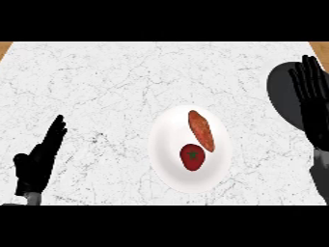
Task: Pick the sweet potato from the plate and place it in the pan
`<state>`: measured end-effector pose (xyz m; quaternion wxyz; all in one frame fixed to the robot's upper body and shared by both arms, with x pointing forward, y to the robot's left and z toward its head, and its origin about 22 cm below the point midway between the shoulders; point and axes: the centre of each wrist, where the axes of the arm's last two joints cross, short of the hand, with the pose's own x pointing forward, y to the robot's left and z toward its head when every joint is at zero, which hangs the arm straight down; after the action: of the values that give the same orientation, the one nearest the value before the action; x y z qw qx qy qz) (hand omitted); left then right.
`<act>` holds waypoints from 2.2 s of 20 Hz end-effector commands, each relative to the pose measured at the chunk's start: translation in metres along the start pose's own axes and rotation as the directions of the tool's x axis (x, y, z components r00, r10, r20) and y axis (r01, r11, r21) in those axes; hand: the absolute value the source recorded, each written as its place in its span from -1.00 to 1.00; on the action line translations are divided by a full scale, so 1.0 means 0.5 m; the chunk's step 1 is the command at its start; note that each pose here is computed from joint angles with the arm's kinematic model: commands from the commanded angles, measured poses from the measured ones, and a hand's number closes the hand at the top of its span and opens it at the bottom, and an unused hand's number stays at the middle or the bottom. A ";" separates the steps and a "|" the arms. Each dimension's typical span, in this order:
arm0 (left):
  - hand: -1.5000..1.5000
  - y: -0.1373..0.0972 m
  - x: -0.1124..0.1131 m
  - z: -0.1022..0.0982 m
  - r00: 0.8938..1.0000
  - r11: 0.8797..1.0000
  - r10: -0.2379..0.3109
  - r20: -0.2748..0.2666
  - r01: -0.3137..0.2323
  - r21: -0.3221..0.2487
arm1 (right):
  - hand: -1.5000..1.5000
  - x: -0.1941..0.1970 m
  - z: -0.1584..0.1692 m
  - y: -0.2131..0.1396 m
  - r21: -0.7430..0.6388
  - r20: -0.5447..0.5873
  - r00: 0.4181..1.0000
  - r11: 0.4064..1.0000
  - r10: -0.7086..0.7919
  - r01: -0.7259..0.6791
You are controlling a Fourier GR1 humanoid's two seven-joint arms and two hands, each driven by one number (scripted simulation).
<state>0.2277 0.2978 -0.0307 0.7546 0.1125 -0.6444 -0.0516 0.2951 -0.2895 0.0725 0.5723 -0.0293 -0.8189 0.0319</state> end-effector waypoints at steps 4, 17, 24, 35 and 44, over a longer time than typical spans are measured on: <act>0.00 -0.020 0.113 -0.061 0.985 0.996 0.087 0.150 -0.082 -0.040 | 1.00 0.058 -0.096 0.123 0.487 0.050 0.964 0.849 -0.261 0.205; 0.00 -0.055 0.185 -0.073 0.971 0.977 0.212 0.115 -0.205 -0.063 | -1.00 0.008 -0.167 -0.125 0.687 0.311 0.944 0.661 0.108 -0.302; 0.00 0.022 0.210 -0.080 0.975 0.982 0.190 0.111 -0.188 -0.033 | -1.00 0.061 -0.258 -0.025 0.721 0.463 0.873 0.508 0.153 -0.472; 0.00 -0.048 0.233 -0.080 0.977 0.983 0.185 0.108 -0.182 -0.030 | -1.00 0.107 -0.295 0.166 0.687 0.662 0.657 0.059 0.360 -0.724; 0.00 -0.016 0.212 -0.056 0.977 0.982 0.188 0.096 -0.187 -0.022 | -1.00 0.058 -0.250 0.180 0.675 0.727 0.558 -0.266 0.401 -0.688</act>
<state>0.2824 0.2681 0.0607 0.7234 0.0433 -0.6889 0.0127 0.4094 -0.2020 0.1392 0.2715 -0.0247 -0.5496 0.7897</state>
